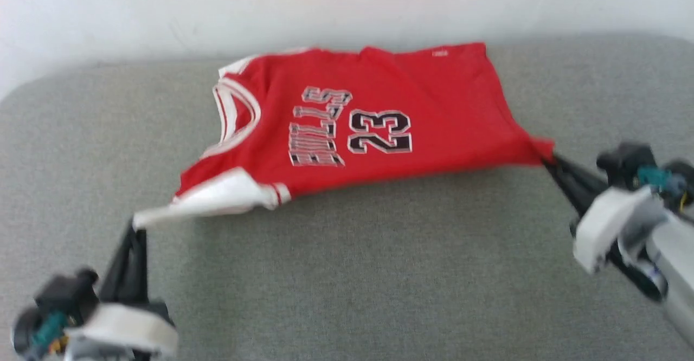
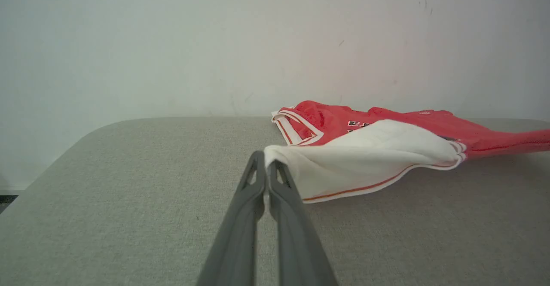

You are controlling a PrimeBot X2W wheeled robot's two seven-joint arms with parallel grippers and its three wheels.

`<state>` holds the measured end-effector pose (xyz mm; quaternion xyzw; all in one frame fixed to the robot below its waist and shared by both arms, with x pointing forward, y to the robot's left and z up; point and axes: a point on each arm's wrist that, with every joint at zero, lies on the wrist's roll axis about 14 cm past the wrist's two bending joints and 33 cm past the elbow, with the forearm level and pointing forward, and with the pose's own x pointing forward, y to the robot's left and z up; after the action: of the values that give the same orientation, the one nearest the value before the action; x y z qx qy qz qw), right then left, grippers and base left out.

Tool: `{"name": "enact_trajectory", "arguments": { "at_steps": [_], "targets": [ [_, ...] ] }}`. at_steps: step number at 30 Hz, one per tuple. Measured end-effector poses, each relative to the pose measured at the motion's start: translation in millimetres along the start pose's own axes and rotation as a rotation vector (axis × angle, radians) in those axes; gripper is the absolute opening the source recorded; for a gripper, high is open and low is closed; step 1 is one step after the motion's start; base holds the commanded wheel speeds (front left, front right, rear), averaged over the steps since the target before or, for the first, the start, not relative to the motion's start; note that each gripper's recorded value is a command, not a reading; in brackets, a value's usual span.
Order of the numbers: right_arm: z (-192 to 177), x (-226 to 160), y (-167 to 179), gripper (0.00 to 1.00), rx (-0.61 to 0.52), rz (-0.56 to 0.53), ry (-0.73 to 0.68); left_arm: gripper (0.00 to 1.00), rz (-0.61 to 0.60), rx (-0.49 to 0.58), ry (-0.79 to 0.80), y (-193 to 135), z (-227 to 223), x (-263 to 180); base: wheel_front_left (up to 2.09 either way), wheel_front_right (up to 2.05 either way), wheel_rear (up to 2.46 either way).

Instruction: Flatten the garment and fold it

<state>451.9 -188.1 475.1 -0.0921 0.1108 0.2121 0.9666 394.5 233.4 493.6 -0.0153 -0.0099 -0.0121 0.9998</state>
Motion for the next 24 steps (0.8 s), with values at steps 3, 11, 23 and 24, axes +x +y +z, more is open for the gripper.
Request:
{"name": "enact_trajectory", "arguments": {
  "at_steps": [3,11,23,24],
  "targets": [
    [-18.0,-22.9,9.6,0.0,0.015,0.02,0.054,0.0,-0.015,0.002,0.058,-7.5,-11.4,-27.1,0.0,0.0,0.0],
    [-50.2,-73.2,31.3,0.0,0.057,0.054,0.16,0.0,0.058,-0.048,0.25,-4.1,-53.3,-104.8,0.0,0.0,0.0],
    [-98.5,-129.0,47.4,0.0,0.121,0.056,0.314,0.0,0.104,-0.156,0.493,-12.9,-100.2,-178.4,0.0,0.0,0.0],
    [-99.1,-130.5,48.2,0.0,0.127,0.056,0.319,0.0,0.102,-0.167,0.506,-14.7,-102.2,-179.9,0.0,0.0,0.0]
  ]
}}
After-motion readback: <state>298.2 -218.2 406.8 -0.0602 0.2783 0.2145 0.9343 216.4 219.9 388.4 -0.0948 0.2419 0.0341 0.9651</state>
